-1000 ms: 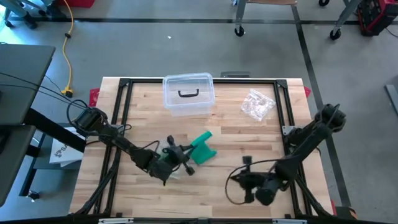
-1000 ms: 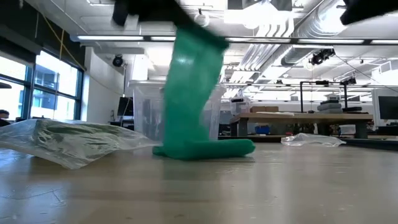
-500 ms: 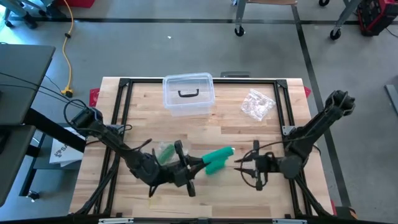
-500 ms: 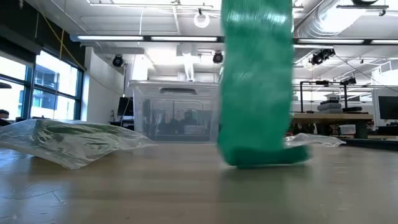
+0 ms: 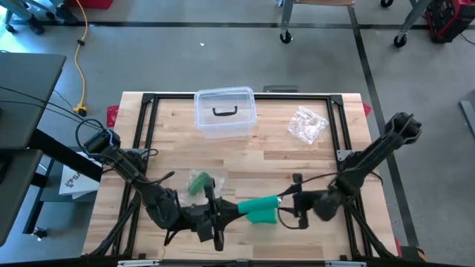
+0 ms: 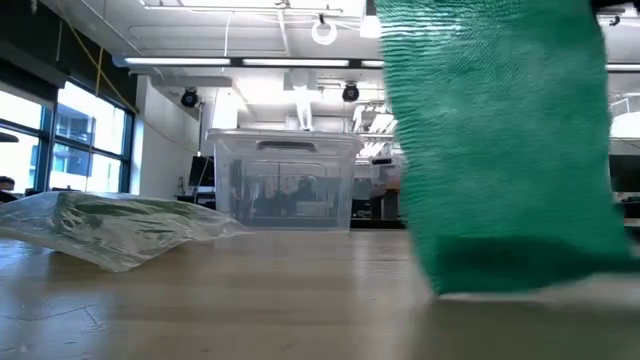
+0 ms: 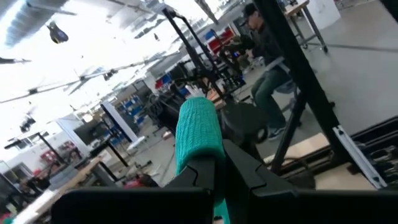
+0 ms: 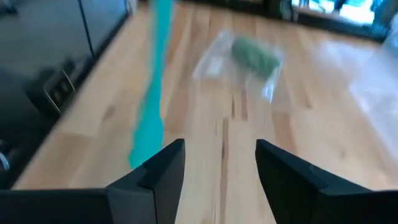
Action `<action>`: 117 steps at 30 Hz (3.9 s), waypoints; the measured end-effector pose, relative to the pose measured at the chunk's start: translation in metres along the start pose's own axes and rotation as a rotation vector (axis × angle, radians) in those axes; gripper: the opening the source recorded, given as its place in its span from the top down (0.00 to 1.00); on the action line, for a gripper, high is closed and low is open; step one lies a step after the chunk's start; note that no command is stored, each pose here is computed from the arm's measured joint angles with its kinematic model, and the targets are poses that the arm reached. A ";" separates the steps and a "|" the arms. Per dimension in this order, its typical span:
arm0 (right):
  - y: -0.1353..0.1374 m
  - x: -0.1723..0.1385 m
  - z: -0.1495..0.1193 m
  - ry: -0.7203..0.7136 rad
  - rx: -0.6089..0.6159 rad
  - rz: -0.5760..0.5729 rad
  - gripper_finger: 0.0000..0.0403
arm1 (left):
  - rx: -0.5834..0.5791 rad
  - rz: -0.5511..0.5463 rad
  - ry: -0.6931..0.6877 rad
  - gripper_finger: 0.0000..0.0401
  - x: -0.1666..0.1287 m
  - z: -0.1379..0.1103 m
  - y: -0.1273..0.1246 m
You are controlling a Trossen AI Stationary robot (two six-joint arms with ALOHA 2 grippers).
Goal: Roll bandage
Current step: Roll the dark green bandage
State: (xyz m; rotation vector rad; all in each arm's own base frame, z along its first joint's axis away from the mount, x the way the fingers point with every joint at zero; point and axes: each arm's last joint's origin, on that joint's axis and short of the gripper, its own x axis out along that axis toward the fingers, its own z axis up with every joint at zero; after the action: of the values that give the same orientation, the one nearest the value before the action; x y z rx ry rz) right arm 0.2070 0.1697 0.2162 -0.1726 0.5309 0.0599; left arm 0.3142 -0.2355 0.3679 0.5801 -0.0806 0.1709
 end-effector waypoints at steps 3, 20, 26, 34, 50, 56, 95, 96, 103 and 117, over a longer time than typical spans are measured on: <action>0.010 0.021 -0.010 0.034 -0.027 0.023 0.53 | -0.015 -0.003 0.004 0.99 0.000 -0.001 0.000; 0.057 0.056 -0.048 0.166 0.029 0.378 0.57 | -0.005 0.059 0.063 0.99 0.003 -0.005 0.003; 0.055 0.070 -0.041 0.070 0.030 0.300 0.68 | -0.025 0.075 0.074 0.99 0.008 -0.008 0.007; 0.039 0.095 -0.037 0.118 0.032 0.026 0.73 | -0.058 0.089 0.108 0.99 0.016 -0.017 0.012; 0.028 0.118 -0.062 0.294 0.084 0.062 0.95 | -0.073 0.115 0.176 0.99 0.019 -0.025 0.012; 0.047 0.093 -0.052 0.283 0.060 0.210 0.99 | -0.025 0.180 0.376 0.99 0.026 -0.054 0.016; 0.047 -0.053 0.127 -0.003 0.120 -0.013 1.00 | -0.533 -0.152 0.620 0.83 0.005 -0.271 -0.085; 0.046 -0.054 0.131 -0.011 0.129 -0.015 1.00 | -0.523 -0.171 0.624 0.81 0.005 -0.271 -0.086; 0.031 -0.061 0.151 -0.037 0.128 -0.085 1.00 | -0.510 -0.252 0.662 0.72 -0.002 -0.271 -0.092; 0.015 -0.067 0.163 0.008 0.131 -0.096 1.00 | -0.387 -0.269 0.676 0.68 -0.015 -0.266 -0.103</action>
State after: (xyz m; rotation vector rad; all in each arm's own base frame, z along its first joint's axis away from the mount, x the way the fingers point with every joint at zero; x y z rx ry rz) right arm 0.2291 0.2128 0.3859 -0.0698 0.5315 -0.0693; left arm 0.3260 -0.1755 0.0893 0.1213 0.6067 0.0783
